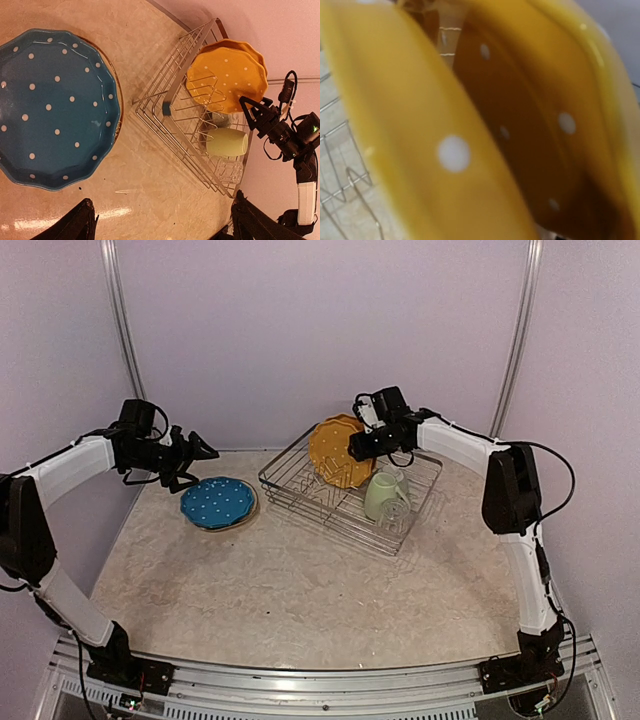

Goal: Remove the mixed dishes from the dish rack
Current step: Grab the plate from the dish rack.

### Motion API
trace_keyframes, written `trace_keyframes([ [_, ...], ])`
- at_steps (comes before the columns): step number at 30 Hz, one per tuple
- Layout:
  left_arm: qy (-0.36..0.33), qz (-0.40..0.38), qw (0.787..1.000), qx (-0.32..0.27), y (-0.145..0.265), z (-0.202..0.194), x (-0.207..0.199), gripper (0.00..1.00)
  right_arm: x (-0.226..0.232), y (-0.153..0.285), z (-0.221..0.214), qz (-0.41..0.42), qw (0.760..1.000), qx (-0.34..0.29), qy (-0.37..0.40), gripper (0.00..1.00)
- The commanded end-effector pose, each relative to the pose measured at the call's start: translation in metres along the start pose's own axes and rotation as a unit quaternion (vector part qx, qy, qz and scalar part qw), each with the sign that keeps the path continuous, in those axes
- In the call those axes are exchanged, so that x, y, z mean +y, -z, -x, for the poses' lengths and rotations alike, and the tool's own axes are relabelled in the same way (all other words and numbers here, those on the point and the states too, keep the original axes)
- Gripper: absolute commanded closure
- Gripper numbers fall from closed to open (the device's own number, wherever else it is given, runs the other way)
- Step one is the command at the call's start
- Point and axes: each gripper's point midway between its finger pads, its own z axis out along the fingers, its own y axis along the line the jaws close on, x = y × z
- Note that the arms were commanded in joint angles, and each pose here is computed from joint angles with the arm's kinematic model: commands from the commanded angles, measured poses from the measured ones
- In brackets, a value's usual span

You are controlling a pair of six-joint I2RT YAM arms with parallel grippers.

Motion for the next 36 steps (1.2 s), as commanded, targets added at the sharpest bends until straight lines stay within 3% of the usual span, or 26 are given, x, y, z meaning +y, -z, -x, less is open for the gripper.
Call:
trace_keyframes([
  [1, -0.017, -0.011, 1.0, -0.003, 0.001, 0.005, -0.012, 0.11, 0.007, -0.013, 0.005, 0.033, 0.999, -0.015, 0.013, 0.4],
  [8, -0.016, -0.013, 1.0, 0.0, 0.001, 0.004, -0.012, 0.11, 0.009, -0.021, 0.009, 0.055, 0.998, -0.024, 0.028, 0.4],
  [24, -0.017, -0.014, 1.0, 0.006, -0.003, 0.001, -0.013, 0.11, 0.017, 0.007, 0.043, 0.078, 0.993, -0.065, 0.062, 0.88],
  [36, -0.025, -0.023, 0.999, 0.007, 0.0, -0.002, -0.022, 0.11, 0.022, 0.053, 0.074, 0.019, 0.986, -0.092, 0.134, 1.0],
])
